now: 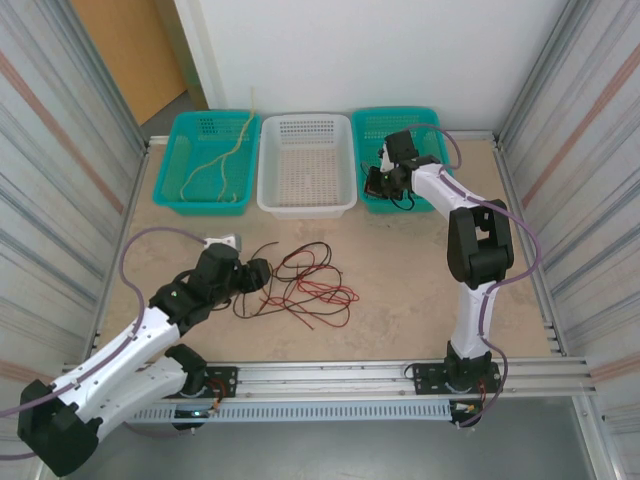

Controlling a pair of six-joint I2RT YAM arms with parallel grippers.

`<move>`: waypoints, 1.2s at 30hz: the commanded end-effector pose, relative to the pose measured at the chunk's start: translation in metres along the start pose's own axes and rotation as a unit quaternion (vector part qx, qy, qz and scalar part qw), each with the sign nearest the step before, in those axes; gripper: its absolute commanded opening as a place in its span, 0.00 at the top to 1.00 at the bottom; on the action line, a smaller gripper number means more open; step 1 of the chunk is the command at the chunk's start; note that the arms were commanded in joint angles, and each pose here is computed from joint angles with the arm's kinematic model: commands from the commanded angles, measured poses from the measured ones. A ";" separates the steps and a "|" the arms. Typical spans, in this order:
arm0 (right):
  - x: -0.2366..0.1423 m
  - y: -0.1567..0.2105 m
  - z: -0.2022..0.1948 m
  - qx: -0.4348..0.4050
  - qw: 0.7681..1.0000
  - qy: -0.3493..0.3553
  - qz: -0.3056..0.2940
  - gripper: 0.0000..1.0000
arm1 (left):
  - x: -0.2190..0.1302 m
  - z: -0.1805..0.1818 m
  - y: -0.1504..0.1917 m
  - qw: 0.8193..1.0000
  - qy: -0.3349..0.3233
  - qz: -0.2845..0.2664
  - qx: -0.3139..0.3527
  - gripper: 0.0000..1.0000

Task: Untangle the cables

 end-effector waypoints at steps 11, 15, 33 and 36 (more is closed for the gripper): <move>-0.001 0.020 0.015 0.010 0.999 -0.027 0.017 1.00 | 0.017 0.004 0.007 1.000 0.002 0.010 -0.029 0.35; -0.010 0.016 0.014 0.005 1.000 -0.014 0.004 0.98 | 0.019 0.003 0.009 0.999 0.004 0.014 -0.034 0.35; -0.116 -0.035 0.015 -0.055 0.989 0.104 -0.095 0.55 | 0.026 0.010 0.022 0.998 -0.001 0.037 -0.044 0.35; -0.135 -0.022 0.030 -0.075 0.985 0.112 -0.105 0.55 | 0.029 0.006 0.024 0.998 0.004 0.049 -0.046 0.35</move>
Point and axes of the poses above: each hand's point on the last joint's axis, 136 mm out from that joint toward the fingers, its own x axis out along the fingers, its own z axis along the line the jaws close on, y = z × x, the point moved 1 cm from there along -x, back along the fingers, and after that the axes turned 12 degrees about -x, right-handed, at the moved point
